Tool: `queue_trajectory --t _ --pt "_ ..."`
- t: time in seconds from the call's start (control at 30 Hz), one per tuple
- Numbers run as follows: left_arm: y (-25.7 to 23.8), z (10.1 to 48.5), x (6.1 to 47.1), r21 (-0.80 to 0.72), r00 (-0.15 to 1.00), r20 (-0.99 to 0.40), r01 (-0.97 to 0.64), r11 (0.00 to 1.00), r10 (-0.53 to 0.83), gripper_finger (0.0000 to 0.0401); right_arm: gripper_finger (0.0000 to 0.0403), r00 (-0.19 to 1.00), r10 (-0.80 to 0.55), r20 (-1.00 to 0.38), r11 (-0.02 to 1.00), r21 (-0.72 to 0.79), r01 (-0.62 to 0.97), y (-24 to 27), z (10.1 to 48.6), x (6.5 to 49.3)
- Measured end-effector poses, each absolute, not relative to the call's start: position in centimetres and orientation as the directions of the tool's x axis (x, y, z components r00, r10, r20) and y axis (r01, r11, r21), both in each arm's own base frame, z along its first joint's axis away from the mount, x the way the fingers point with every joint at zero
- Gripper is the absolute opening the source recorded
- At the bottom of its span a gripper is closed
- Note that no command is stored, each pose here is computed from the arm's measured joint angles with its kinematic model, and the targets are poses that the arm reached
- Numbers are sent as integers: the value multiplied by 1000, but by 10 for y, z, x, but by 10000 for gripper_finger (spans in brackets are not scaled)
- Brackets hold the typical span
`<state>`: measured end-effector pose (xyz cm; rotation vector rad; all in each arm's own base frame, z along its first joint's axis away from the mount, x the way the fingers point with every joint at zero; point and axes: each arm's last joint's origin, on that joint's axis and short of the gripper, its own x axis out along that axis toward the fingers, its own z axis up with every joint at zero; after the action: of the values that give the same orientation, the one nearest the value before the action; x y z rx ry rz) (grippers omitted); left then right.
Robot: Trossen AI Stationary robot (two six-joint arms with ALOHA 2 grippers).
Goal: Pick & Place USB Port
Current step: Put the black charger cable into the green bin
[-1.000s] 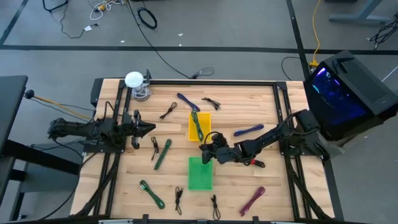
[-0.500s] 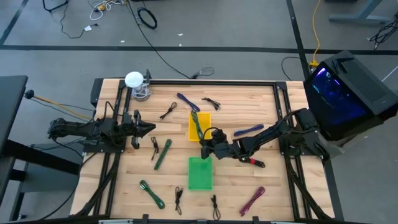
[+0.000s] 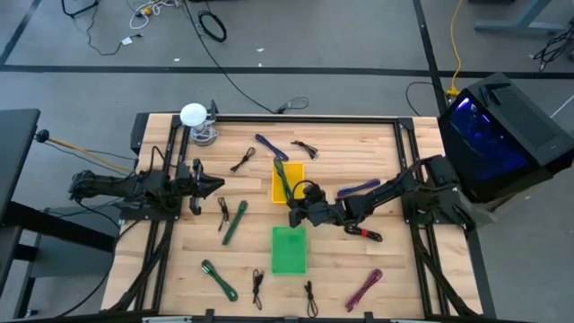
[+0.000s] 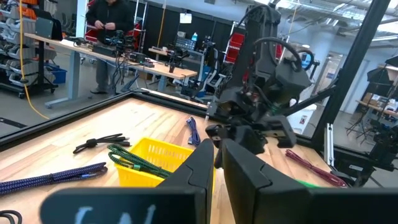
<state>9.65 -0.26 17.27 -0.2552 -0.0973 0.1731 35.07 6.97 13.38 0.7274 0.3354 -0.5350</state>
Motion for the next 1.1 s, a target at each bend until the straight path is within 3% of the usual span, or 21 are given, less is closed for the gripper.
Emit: queue_trajectory --t 0.23,0.67,0.93,1.1 --pt "-3 173 96 -251 980 74 -159 955 182 39 71 824 -405 -397 663 493 564 58 140 356" --pt "-3 172 96 -243 981 70 -161 957 182 39 71 876 -278 -395 804 404 437 -44 157 376" --pt "0 170 97 -222 968 41 -232 947 247 39 71 827 -250 -503 883 232 408 -97 194 393" --pt "1 166 101 -221 971 -9 -235 947 239 39 71 643 -338 -687 881 9 473 -115 214 389"
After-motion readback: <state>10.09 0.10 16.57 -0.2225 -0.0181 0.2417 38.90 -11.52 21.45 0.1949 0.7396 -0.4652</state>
